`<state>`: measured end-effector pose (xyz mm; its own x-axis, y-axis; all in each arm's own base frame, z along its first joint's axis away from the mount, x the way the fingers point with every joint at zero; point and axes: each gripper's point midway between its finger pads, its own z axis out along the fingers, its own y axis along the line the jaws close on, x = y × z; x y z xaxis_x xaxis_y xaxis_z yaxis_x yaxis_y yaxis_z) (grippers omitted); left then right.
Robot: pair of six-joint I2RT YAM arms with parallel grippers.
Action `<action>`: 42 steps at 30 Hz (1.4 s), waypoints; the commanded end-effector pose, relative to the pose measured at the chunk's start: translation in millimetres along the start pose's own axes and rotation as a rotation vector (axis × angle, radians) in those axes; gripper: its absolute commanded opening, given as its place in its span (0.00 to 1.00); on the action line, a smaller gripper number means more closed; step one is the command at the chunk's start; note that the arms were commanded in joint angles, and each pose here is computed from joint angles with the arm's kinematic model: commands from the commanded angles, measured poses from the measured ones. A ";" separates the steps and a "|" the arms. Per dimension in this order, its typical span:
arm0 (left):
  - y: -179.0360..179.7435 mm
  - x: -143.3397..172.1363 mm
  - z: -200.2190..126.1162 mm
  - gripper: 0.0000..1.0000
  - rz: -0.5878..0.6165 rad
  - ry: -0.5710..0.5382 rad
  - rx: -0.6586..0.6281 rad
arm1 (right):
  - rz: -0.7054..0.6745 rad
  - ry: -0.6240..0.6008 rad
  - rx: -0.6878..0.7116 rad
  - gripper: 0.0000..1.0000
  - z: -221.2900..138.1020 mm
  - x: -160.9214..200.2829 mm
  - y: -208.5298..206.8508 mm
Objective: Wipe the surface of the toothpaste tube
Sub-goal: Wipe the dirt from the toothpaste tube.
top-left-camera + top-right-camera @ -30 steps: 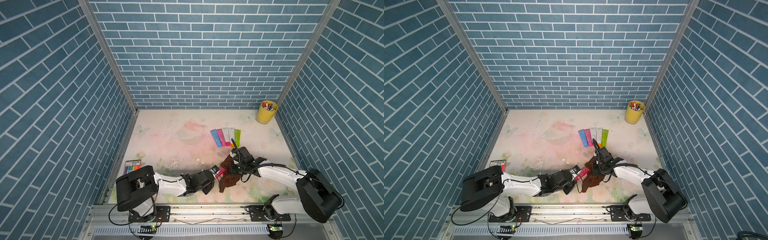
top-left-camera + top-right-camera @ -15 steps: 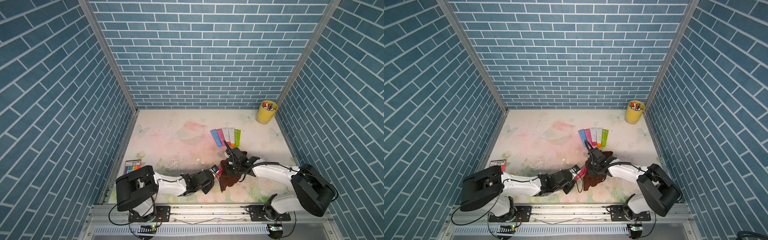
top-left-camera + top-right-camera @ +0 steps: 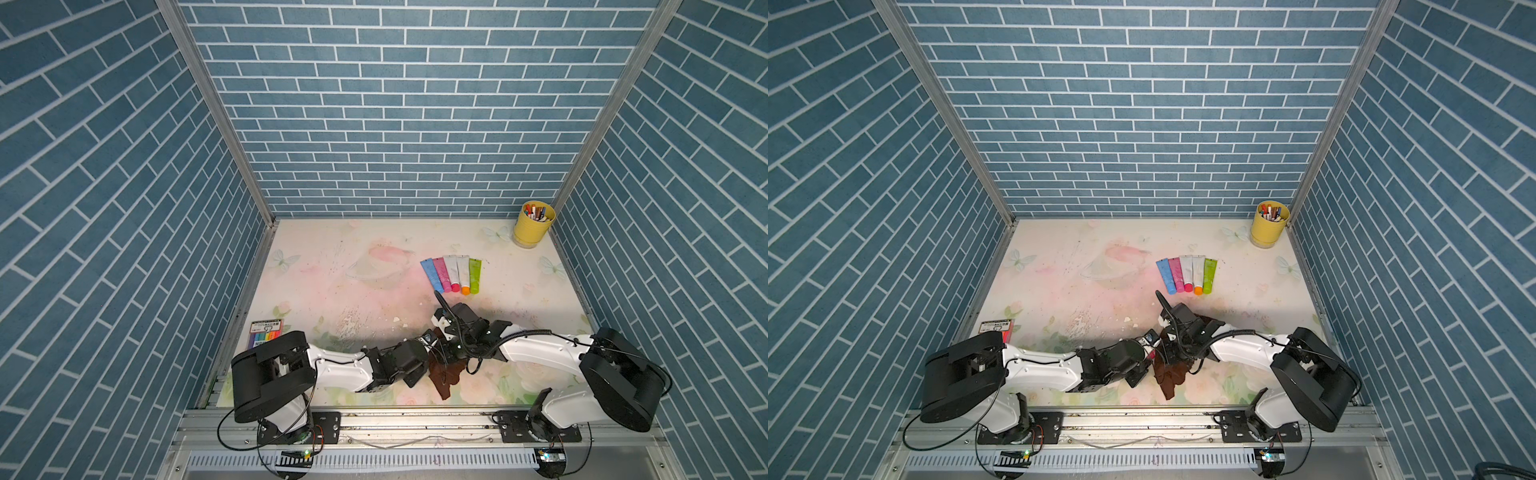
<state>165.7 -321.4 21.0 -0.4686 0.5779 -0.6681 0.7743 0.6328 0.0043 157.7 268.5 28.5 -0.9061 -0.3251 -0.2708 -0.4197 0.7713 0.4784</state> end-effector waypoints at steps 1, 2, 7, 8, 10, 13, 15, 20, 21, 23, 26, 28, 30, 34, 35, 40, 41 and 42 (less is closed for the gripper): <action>-8.7 -1.1 -1.1 0.00 0.027 0.001 0.041 | 0.018 -0.072 -0.020 0.00 -6.2 -23.8 -4.4; -8.7 -1.0 -1.6 0.00 0.026 0.000 0.041 | 0.046 -0.082 0.009 0.00 -8.8 -27.3 -17.5; -8.9 -2.0 -2.9 0.00 0.025 -0.006 0.045 | 0.135 -0.141 0.191 0.00 -28.1 -43.4 -72.8; -8.9 -1.7 -3.1 0.00 0.026 -0.007 0.045 | 0.139 -0.146 0.240 0.00 -32.8 -45.8 -81.4; -9.3 -1.5 -3.0 0.00 0.026 -0.005 0.046 | 0.143 -0.157 0.286 0.00 -40.5 -51.3 -88.9; -8.9 -0.8 -2.7 0.00 0.026 -0.003 0.045 | 0.127 -0.169 0.270 0.00 -45.2 -58.9 -82.8; -9.0 -1.2 -2.8 0.00 0.025 -0.004 0.045 | 0.110 -0.153 0.211 0.00 -41.4 -60.5 -71.7; -9.5 -1.0 -1.7 0.00 0.027 0.000 0.047 | 0.054 -0.076 0.177 0.00 -24.3 -48.9 -56.0; -10.0 -0.5 -1.4 0.00 0.029 0.001 0.047 | 0.043 -0.062 0.174 0.00 -20.0 -46.0 -53.2; -10.0 -0.7 -1.5 0.00 0.028 0.001 0.048 | 0.027 -0.035 0.147 0.00 -11.6 -41.5 -44.1; -9.3 0.0 -1.4 0.00 0.027 0.002 0.044 | -0.003 0.009 0.091 0.00 -0.2 -32.8 -25.4; -9.2 -1.4 -1.4 0.00 0.026 -0.001 0.043 | -0.022 0.040 0.041 0.00 5.7 -26.0 -10.4; -9.0 -1.1 -0.8 0.00 0.026 0.000 0.041 | -0.039 0.065 -0.017 0.00 9.3 -19.7 6.2; -8.5 -1.0 -0.4 0.00 0.026 0.002 0.039 | -0.056 0.092 -0.118 0.00 11.3 -8.5 31.1; -8.4 -0.6 -0.7 0.00 0.025 0.002 0.039 | -0.056 0.094 -0.133 0.00 11.4 -6.3 34.2; -8.4 -1.0 -1.9 0.00 0.024 -0.002 0.040 | -0.052 0.114 -0.212 0.00 15.8 5.2 42.3; -8.1 -1.1 -2.0 0.00 0.023 -0.003 0.040 | -0.053 0.115 -0.243 0.00 16.6 5.7 45.5; -8.6 -1.3 -1.8 0.00 0.026 -0.003 0.041 | -0.054 0.121 -0.266 0.00 17.8 6.4 48.4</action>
<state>162.6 -317.0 21.1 -0.4825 0.5825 -0.6541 0.7722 0.6354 -0.0038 200.1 281.8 38.8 -0.8782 -0.3118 -0.3627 -0.4582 0.7663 0.4504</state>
